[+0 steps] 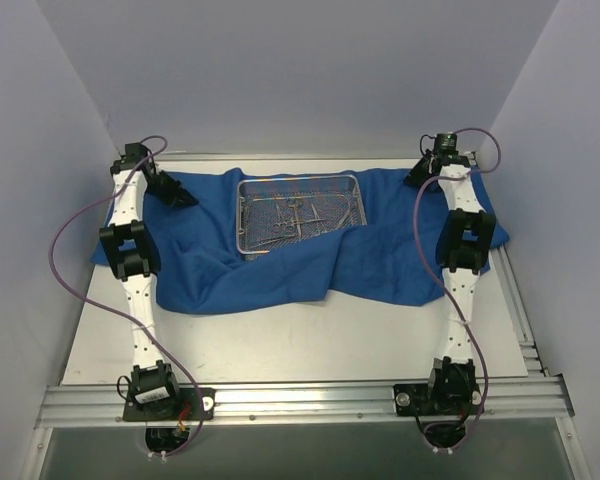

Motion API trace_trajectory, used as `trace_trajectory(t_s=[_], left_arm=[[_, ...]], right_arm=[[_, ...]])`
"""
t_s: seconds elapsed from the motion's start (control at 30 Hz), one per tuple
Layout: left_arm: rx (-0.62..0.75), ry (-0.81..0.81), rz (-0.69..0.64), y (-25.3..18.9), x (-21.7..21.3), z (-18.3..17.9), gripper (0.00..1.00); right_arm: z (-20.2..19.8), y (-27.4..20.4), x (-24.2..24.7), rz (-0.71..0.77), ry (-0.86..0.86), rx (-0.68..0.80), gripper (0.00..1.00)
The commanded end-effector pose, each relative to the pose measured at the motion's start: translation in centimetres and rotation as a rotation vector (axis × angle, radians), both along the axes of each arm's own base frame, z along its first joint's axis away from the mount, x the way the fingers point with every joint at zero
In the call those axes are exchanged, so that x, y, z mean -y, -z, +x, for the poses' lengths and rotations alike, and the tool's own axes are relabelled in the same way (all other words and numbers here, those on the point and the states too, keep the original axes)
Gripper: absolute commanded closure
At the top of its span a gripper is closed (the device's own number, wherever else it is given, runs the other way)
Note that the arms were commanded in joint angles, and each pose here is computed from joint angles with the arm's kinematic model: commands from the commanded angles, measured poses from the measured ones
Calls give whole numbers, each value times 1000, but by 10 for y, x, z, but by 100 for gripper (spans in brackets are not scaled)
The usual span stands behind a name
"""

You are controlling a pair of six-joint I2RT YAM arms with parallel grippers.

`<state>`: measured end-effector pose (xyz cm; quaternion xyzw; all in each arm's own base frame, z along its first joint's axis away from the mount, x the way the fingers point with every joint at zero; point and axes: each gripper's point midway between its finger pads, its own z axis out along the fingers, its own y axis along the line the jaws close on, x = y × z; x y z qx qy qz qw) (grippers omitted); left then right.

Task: Open and lay out the surgical kit
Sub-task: Smooth out the surgical kit at the center of the board.

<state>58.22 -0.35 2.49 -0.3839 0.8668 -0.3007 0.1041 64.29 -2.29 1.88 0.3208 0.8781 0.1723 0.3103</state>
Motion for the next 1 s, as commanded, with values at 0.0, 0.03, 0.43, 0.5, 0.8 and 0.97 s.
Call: trace_trajectory(t_s=[0.0, 0.03, 0.43, 0.5, 0.8, 0.97], left_arm=[[217, -29, 194, -76, -31, 23, 78], [222, -24, 261, -85, -39, 18, 75], [75, 134, 473, -113, 1, -81, 72], [45, 171, 461, -106, 16, -90, 73], [-104, 304, 498, -58, 45, -111, 75], [-246, 315, 493, -13, 45, -124, 80]], right_arm=[[-17, -18, 5, -53, -27, -43, 100], [-17, -29, 4, -62, -42, -23, 100], [-100, -120, -17, -250, -181, -42, 100], [-118, -111, -26, -261, -203, -89, 100], [-163, -53, -53, -389, -309, -321, 100], [-179, -15, -42, -434, -282, -409, 99]])
